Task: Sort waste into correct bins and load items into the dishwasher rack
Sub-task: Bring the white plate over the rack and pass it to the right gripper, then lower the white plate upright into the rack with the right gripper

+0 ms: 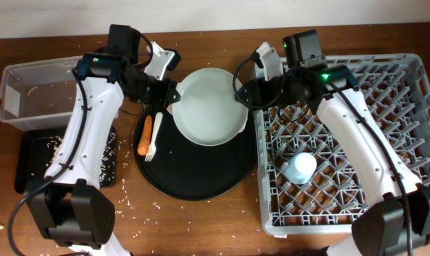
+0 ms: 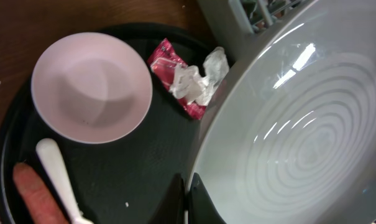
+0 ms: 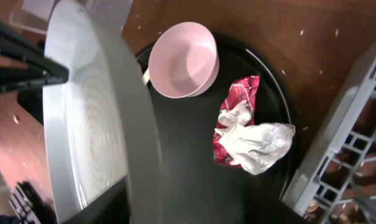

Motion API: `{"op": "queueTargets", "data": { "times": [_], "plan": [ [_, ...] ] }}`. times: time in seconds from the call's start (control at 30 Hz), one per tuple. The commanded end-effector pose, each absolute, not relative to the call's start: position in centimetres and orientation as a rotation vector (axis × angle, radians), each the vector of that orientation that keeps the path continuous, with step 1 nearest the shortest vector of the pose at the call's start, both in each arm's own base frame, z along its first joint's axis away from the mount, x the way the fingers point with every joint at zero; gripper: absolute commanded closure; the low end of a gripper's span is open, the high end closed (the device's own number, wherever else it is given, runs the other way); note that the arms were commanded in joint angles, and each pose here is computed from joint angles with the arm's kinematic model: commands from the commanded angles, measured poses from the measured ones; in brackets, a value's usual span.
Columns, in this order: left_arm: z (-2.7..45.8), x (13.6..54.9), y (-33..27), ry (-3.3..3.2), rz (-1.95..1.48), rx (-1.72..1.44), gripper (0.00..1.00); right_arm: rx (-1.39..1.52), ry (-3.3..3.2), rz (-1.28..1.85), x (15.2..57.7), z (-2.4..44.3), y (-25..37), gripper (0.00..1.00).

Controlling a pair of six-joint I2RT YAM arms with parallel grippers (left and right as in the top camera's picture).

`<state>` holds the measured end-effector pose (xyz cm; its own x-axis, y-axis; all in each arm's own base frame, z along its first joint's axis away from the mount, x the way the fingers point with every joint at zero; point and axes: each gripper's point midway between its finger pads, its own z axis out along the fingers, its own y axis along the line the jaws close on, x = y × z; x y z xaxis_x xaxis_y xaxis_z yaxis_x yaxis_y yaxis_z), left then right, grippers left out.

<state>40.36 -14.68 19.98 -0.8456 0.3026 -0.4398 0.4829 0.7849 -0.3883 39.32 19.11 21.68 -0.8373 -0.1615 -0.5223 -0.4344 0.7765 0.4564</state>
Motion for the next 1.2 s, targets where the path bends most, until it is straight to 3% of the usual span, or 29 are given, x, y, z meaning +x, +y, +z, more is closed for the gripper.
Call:
{"op": "queueTargets", "data": {
  "times": [0.0, 0.17, 0.23, 0.3, 0.63, 0.67, 0.83, 1.0, 1.17],
  "plan": [
    [21.5, 39.8, -15.9, 2.564, -0.812, 0.612, 1.00, -0.454, 2.490, 0.784, 39.5, 22.3, 19.2, 0.64],
    [21.5, 39.9, -16.0, 2.558, -0.816, 0.613, 1.00, -0.453, 2.495, 0.785, 39.6, 22.1, 19.2, 0.96],
    [21.6, 40.0, -16.0, 2.554, -0.814, 0.614, 0.94, -0.453, 2.495, 0.785, 39.6, 22.1, 19.2, 0.96],
    [21.6, 40.0, -16.0, 2.550, -0.813, 0.615, 0.74, -0.454, 2.495, 0.784, 39.6, 22.1, 19.2, 0.96],
    [23.8, 41.2, -17.9, 2.388, -0.938, 0.669, 0.38, -0.453, 2.495, 0.784, 39.6, 22.0, 19.2, 0.96],
    [24.0, 41.5, -17.9, 2.372, -0.930, 0.673, 0.29, -0.453, 2.495, 0.784, 39.6, 22.0, 19.2, 0.96],
    [24.4, 42.4, -17.4, 2.339, -0.909, 0.664, 0.01, -0.453, 2.495, 0.784, 39.6, 22.0, 19.2, 0.96],
    [24.2, 44.2, -13.7, 2.351, -0.807, 0.566, 0.01, -0.429, 2.516, 0.730, 39.8, 21.6, 18.4, 0.96],
    [24.2, 45.8, -8.3, 2.356, -0.731, 0.424, 0.01, -0.256, 2.594, 0.643, 39.9, 21.6, 13.8, 0.96]
  ]
}}
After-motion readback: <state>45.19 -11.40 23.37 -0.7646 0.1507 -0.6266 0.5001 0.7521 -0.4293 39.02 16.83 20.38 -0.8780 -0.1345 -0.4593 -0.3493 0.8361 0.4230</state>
